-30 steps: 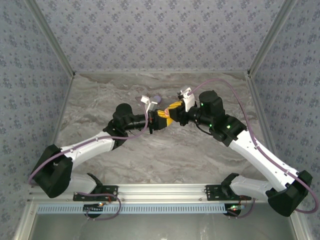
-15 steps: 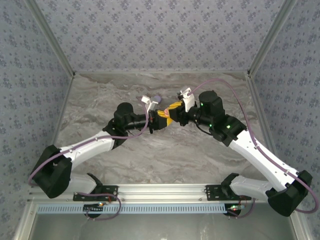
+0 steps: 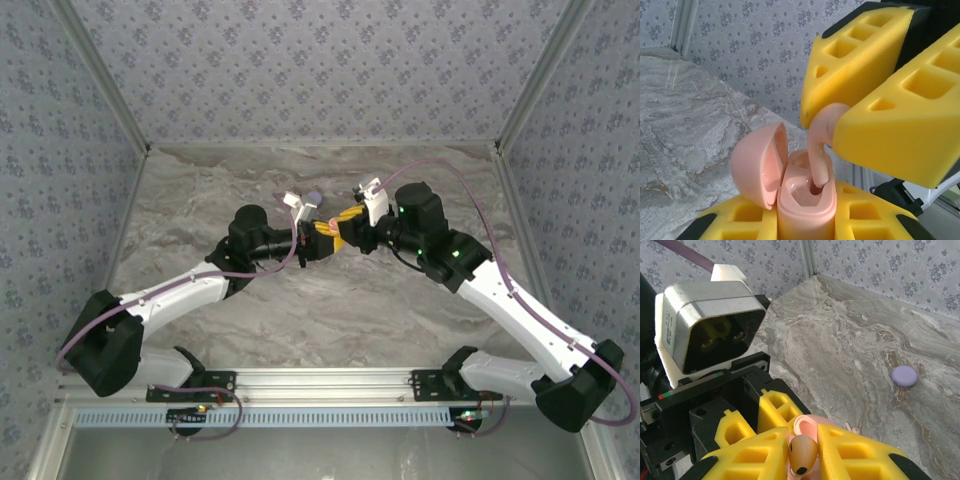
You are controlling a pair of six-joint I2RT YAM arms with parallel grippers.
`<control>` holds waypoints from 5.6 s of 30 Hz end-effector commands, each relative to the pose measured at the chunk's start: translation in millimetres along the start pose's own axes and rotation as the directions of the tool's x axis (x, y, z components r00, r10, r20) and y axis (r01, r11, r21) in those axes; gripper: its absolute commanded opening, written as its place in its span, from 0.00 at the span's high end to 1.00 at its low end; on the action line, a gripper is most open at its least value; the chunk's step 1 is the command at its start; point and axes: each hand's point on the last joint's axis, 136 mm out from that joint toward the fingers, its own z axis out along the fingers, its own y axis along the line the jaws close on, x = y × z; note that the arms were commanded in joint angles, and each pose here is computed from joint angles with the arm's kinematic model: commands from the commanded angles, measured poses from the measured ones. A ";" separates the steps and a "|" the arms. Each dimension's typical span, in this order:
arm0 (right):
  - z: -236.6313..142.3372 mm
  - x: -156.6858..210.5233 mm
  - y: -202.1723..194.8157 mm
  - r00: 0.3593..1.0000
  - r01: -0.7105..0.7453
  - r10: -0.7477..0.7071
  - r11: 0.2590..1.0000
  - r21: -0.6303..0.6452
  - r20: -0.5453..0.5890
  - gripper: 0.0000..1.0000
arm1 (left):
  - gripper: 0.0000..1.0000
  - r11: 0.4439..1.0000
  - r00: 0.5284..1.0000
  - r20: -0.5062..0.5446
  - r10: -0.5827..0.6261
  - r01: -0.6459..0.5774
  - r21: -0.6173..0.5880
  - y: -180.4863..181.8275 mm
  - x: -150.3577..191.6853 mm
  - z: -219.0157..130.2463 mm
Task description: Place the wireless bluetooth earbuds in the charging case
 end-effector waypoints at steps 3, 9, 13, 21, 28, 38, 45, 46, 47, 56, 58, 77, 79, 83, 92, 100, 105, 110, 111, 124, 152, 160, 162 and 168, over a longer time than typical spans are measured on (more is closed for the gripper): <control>-1.8 -9.1 4.1 1.000 0.026 -0.026 1.000 -0.004 0.008 0.76 | 1.00 0.997 0.996 0.055 0.065 -0.067 0.039 -20.2 -26.9 -1.8; -2.3 -8.7 7.5 1.000 0.031 -0.031 0.999 -0.019 -0.001 0.76 | 1.00 0.998 0.997 0.052 0.064 -0.066 0.024 -17.2 -26.1 -1.3; -0.9 -4.4 10.0 0.999 0.036 -0.037 0.999 -0.032 -0.029 0.76 | 1.00 0.997 0.996 0.054 0.070 -0.071 0.020 -16.6 -26.8 -1.0; 4.2 2.6 12.2 0.998 0.026 -0.029 0.998 -0.049 -0.061 0.76 | 1.00 0.997 0.995 0.056 0.078 -0.080 0.018 -16.9 -28.1 -1.2; 5.1 3.6 12.5 0.997 0.016 -0.020 0.999 -0.050 -0.072 0.71 | 1.00 0.996 0.995 0.053 0.082 -0.083 0.013 -15.3 -26.4 -1.3; 5.7 0.7 8.2 0.998 0.000 -0.002 1.000 -0.028 -0.066 0.64 | 1.00 0.996 0.996 0.042 0.084 -0.084 0.005 -13.3 -22.6 -1.3; 6.3 -2.3 4.9 0.998 -0.025 0.024 1.000 -0.013 -0.054 0.59 | 1.00 0.996 0.996 0.021 0.085 -0.085 -0.014 -6.7 -16.1 0.3; 5.9 -2.9 4.2 0.998 -0.028 0.027 1.000 -0.009 -0.052 0.58 | 1.00 0.996 0.996 0.019 0.084 -0.084 -0.015 -5.8 -15.4 0.3; 6.0 -3.2 3.4 0.998 -0.032 0.031 0.999 -0.008 -0.051 0.58 | 1.00 0.996 0.996 0.017 0.083 -0.083 -0.019 -4.6 -14.4 0.5; -2.5 -9.2 -4.3 0.998 -0.060 0.061 0.998 0.028 -0.025 0.55 | 1.00 0.990 0.992 -0.007 0.124 -0.124 -0.074 9.2 -3.7 0.7; -5.1 -7.5 -10.5 0.997 -0.074 0.075 0.996 0.050 -0.029 0.56 | 1.00 0.985 0.989 -0.006 0.144 -0.144 -0.090 12.0 -2.6 0.2; -3.2 19.2 -30.8 0.975 -0.187 0.194 0.980 0.072 -0.109 0.79 | 1.00 0.964 0.971 -0.021 0.237 -0.238 -0.121 14.9 4.1 1.6; -1.3 20.7 -30.7 0.974 -0.189 0.196 0.980 0.069 -0.116 0.80 | 1.00 0.963 0.969 -0.021 0.245 -0.246 -0.108 12.1 4.7 2.4; 2.7 24.6 -29.1 0.970 -0.194 0.200 0.980 0.053 -0.140 0.80 | 1.00 0.963 0.967 -0.017 0.254 -0.255 -0.089 7.7 4.8 3.5; 9.3 27.7 -21.0 0.964 -0.206 0.203 0.979 -0.001 -0.170 0.79 | 1.00 0.963 0.963 -0.021 0.268 -0.268 -0.027 -4.9 8.8 6.2; 16.4 38.2 -12.6 0.956 -0.204 0.190 0.978 -0.040 -0.224 0.77 | 1.00 0.963 0.963 -0.028 0.269 -0.270 -0.026 -5.3 10.7 6.4; 16.1 28.4 -5.1 0.962 -0.169 0.152 0.984 -0.057 -0.228 0.75 | 1.00 0.964 0.966 -0.023 0.259 -0.260 -0.054 -1.0 8.7 6.3; 17.7 31.1 -14.4 0.959 -0.149 0.148 0.989 0.016 -0.240 0.72 | 1.00 0.966 0.972 -0.023 0.235 -0.236 -0.108 9.7 7.2 7.3; 17.9 31.8 -20.6 0.958 -0.147 0.155 0.988 0.052 -0.240 0.72 | 1.00 0.966 0.973 -0.026 0.230 -0.232 -0.114 11.3 7.7 7.8; 9.7 25.8 -37.5 0.964 -0.137 0.169 0.977 0.163 -0.205 0.71 | 1.00 0.958 0.974 -0.062 0.218 -0.226 -0.176 24.7 12.2 7.3; 11.5 27.7 -46.3 0.962 -0.117 0.168 0.966 0.232 -0.214 0.71 | 1.00 0.951 0.977 -0.075 0.200 -0.212 -0.226 34.6 12.3 7.3; -2.0 36.5 -99.6 0.942 -0.209 0.307 0.852 0.480 -0.135 0.68 | 1.00 0.934 0.989 -0.102 0.110 -0.138 -0.330 60.8 22.8 -1.6; 1.8 44.6 -109.2 0.927 -0.234 0.344 0.838 0.492 -0.145 0.67 | 1.00 0.931 0.990 -0.095 0.099 -0.126 -0.342 63.0 22.8 -6.9; 40.6 82.6 -116.6 0.864 -0.288 0.428 0.852 0.437 -0.265 0.66 | 1.00 0.909 0.995 -0.061 0.083 -0.101 -0.403 67.5 20.7 -33.2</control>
